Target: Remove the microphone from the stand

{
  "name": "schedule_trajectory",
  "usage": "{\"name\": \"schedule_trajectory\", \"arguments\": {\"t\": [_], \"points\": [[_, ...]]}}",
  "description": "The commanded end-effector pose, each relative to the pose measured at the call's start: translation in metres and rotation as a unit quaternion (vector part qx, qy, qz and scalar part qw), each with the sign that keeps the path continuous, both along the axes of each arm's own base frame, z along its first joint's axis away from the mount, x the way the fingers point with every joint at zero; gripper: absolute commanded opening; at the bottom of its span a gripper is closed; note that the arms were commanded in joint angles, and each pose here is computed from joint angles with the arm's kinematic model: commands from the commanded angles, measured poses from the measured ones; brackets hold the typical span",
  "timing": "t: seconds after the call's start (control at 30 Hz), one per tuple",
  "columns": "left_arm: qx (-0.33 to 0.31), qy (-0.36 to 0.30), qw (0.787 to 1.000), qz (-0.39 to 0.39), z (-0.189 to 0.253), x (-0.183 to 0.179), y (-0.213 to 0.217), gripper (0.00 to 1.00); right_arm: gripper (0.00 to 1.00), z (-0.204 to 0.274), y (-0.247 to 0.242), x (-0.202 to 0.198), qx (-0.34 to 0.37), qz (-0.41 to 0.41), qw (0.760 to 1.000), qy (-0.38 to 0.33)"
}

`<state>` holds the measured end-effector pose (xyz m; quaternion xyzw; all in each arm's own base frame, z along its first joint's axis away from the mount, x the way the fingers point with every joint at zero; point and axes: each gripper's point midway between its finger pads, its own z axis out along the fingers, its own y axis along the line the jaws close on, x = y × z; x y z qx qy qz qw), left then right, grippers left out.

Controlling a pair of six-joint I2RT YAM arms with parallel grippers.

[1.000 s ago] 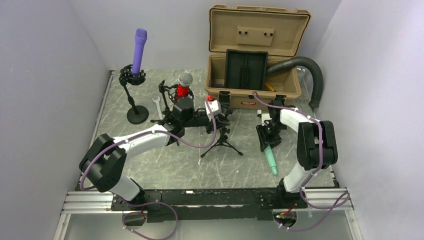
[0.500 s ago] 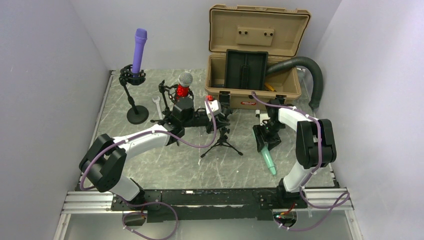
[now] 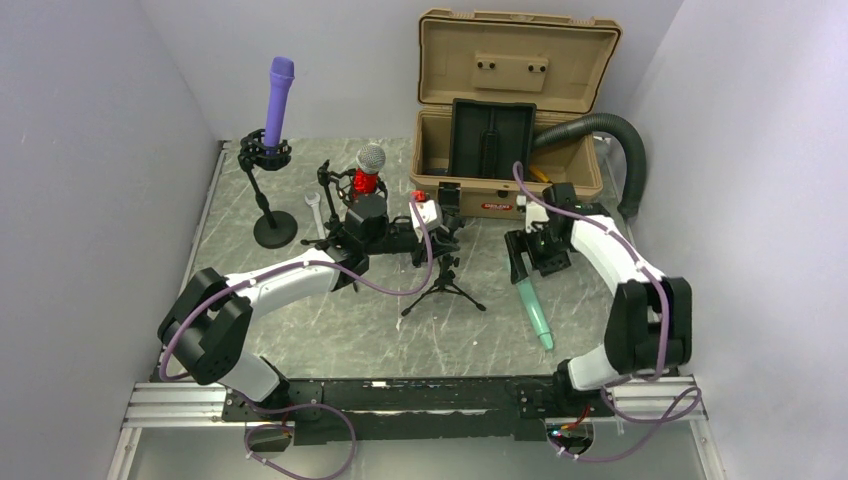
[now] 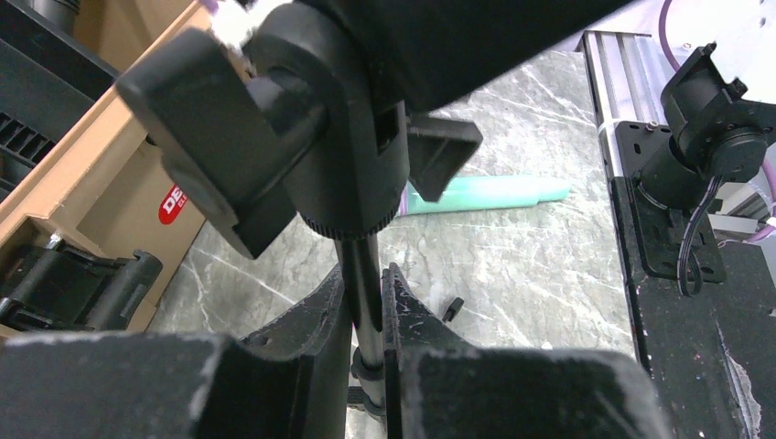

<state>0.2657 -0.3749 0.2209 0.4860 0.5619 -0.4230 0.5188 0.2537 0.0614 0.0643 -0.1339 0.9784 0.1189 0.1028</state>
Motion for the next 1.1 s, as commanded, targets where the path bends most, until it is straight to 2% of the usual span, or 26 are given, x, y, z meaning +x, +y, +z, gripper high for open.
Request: {"name": "schedule_trajectory", "arguments": {"t": [0.0,0.17,0.33,0.43,0.6,0.67,0.77,0.83,1.07], "points": [[0.004,-0.039,0.999,0.001,0.015,0.006,0.005,0.00,0.84,0.064,0.003,0.023,0.009,0.021,0.993,-0.113],[0.003,-0.034,0.999,-0.035,0.016,-0.005,0.004,0.00,0.84,0.136,0.026,0.031,0.072,0.074,0.965,-0.240],[-0.010,-0.035,0.996,-0.085,0.025,-0.019,0.007,0.00,0.83,0.200,0.061,0.022,0.159,0.166,0.899,-0.372],[-0.015,-0.033,0.993,-0.110,0.028,-0.025,0.010,0.00,0.82,0.223,0.085,0.011,0.216,0.231,0.856,-0.408],[-0.014,-0.027,0.990,-0.136,0.024,-0.032,0.010,0.03,0.80,0.235,0.127,0.005,0.278,0.297,0.813,-0.417],[-0.014,-0.025,0.990,-0.138,0.022,-0.032,0.009,0.11,0.79,0.236,0.142,0.004,0.292,0.315,0.798,-0.424],[-0.013,-0.021,0.990,-0.136,0.020,-0.031,0.009,0.31,0.79,0.237,0.162,0.000,0.307,0.342,0.778,-0.429],[-0.011,-0.022,0.991,-0.134,0.019,-0.032,0.010,0.44,0.78,0.236,0.170,-0.001,0.310,0.354,0.774,-0.424],[-0.002,-0.028,0.992,-0.121,0.017,-0.028,0.012,0.75,0.77,0.229,0.190,-0.006,0.319,0.384,0.759,-0.419]]}}
